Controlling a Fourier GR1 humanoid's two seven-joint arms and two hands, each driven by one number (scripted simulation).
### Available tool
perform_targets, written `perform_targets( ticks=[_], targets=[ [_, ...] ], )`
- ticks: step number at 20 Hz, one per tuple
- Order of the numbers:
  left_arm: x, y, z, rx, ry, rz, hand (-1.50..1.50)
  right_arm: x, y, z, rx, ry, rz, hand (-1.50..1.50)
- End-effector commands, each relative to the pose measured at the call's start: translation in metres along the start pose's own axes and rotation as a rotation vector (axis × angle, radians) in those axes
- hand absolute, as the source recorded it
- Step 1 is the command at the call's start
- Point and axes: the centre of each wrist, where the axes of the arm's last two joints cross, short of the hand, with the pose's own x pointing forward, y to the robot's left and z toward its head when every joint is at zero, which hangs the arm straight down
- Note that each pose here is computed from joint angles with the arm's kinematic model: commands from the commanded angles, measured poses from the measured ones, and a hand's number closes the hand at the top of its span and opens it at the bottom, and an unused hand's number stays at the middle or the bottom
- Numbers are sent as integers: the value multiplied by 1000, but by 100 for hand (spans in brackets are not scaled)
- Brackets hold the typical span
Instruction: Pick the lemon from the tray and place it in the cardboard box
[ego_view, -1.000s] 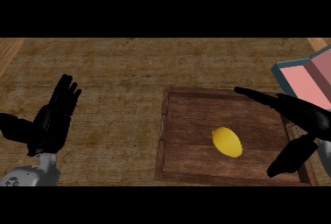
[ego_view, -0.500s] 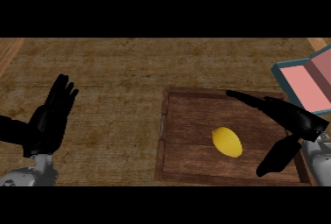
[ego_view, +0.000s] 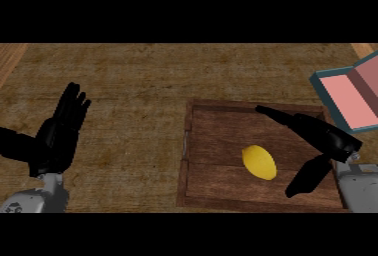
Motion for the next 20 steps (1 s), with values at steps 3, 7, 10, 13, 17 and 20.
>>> perform_targets(
  ticks=[3,7,10,13,17,20],
  targets=[
    [1,1,20,-13,8,0,0,-8,12,-11,10,-5,-4,-150],
    [-3,13,4,-13,15,19,0,-15,20,-22,36,-5,12,-150],
    [-7,4,-2,-2,12,2,0,-3,33,-29,40,2,1,-150],
    [-15,-3,9,-16,10,8,0,-3,27,-24,44,14,12,-150],
    [-2,15,14,-7,10,6,0,-15,45,-24,52,10,14,-150],
    [-12,-4,-11,-11,-5,-2,0,1,39,-26,57,8,13,-150]
  ],
)
